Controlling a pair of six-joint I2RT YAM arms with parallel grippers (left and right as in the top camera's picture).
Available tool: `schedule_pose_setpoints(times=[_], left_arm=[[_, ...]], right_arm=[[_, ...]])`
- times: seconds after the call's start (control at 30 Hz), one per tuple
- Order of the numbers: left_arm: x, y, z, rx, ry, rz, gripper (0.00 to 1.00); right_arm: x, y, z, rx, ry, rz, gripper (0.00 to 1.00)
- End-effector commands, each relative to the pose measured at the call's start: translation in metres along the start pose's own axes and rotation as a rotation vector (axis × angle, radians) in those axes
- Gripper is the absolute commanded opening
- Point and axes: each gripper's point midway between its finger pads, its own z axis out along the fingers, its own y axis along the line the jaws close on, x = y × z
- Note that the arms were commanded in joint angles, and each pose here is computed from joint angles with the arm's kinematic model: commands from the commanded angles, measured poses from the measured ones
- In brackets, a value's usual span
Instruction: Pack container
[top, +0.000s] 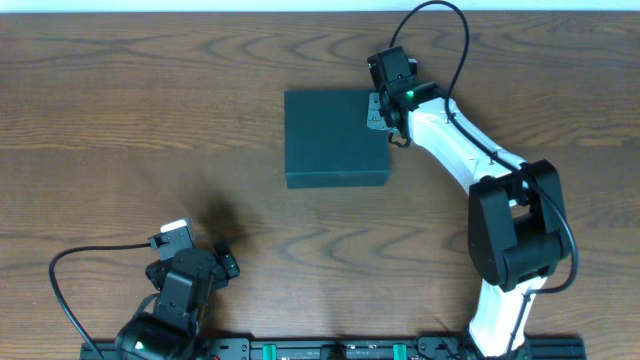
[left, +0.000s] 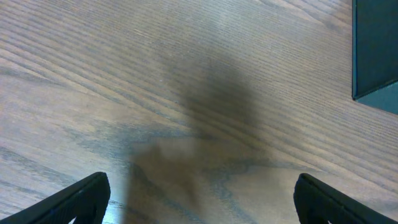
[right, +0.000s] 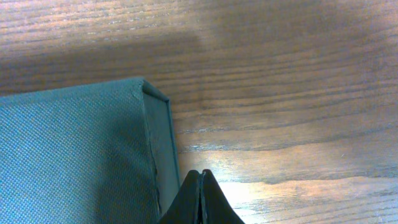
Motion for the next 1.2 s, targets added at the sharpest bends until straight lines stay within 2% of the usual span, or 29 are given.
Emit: schedule_pose_setpoints(times=[0.0, 0.1, 0.2, 0.47, 0.63, 0.9, 0.93, 0.97, 1.0, 1.03, 1.07, 1.1, 1.13, 1.17], left_arm=[[-0.002, 0.003, 0.0, -0.016, -0.013, -0.013, 0.95], [-0.002, 0.003, 0.0, -0.016, -0.013, -0.013, 0.95], [-0.002, 0.003, 0.0, -0.015, -0.013, -0.013, 0.95], [-0.002, 0.003, 0.0, -0.016, -0.013, -0.013, 0.95], [-0.002, 0.003, 0.0, -0.016, -0.013, -0.013, 0.95], [-0.002, 0.003, 0.0, -0.016, -0.013, -0.013, 0.95], [-0.002, 0.003, 0.0, -0.016, -0.013, -0.013, 0.95], [-0.002, 0.003, 0.0, -0.016, -0.013, -0.013, 0.95], [-0.002, 0.003, 0.0, -0.016, -0.013, -0.013, 0.95], [-0.002, 0.003, 0.0, -0.016, -0.013, -0.013, 0.95], [-0.002, 0.003, 0.0, -0.015, -0.013, -0.013, 0.95], [-0.002, 0.003, 0.0, -0.016, -0.013, -0.013, 0.95], [-0.002, 0.003, 0.0, -0.016, -0.013, -0.013, 0.95], [-0.002, 0.003, 0.0, -0.015, -0.013, -0.013, 0.95]], right_arm=[[-0.003, -0.006, -0.009, 0.029, -0.019, 0.019, 0.02], [-0.013, -0.029, -0.022, 0.15, -0.077, 0.02, 0.01], [-0.032, -0.05, -0.056, 0.219, -0.157, 0.044, 0.02], [-0.07, -0.07, -0.181, 0.15, -0.376, -0.04, 0.01], [-0.056, -0.073, -0.231, -0.017, -0.443, -0.084, 0.02], [0.005, -0.098, -0.262, -0.215, -0.521, -0.107, 0.06], [0.014, -0.097, -0.265, -0.246, -0.542, -0.133, 0.09], [0.021, -0.095, -0.268, -0.271, -0.561, -0.164, 0.19], [0.028, -0.093, -0.272, -0.299, -0.589, -0.184, 0.36], [0.032, -0.093, -0.274, -0.316, -0.61, -0.19, 0.63], [0.037, -0.094, -0.277, -0.335, -0.642, -0.189, 0.72], [0.041, -0.098, -0.28, -0.343, -0.685, -0.182, 0.9], [0.045, -0.102, -0.282, -0.344, -0.719, -0.172, 0.99], [0.049, -0.109, -0.284, -0.337, -0.762, -0.157, 0.99]])
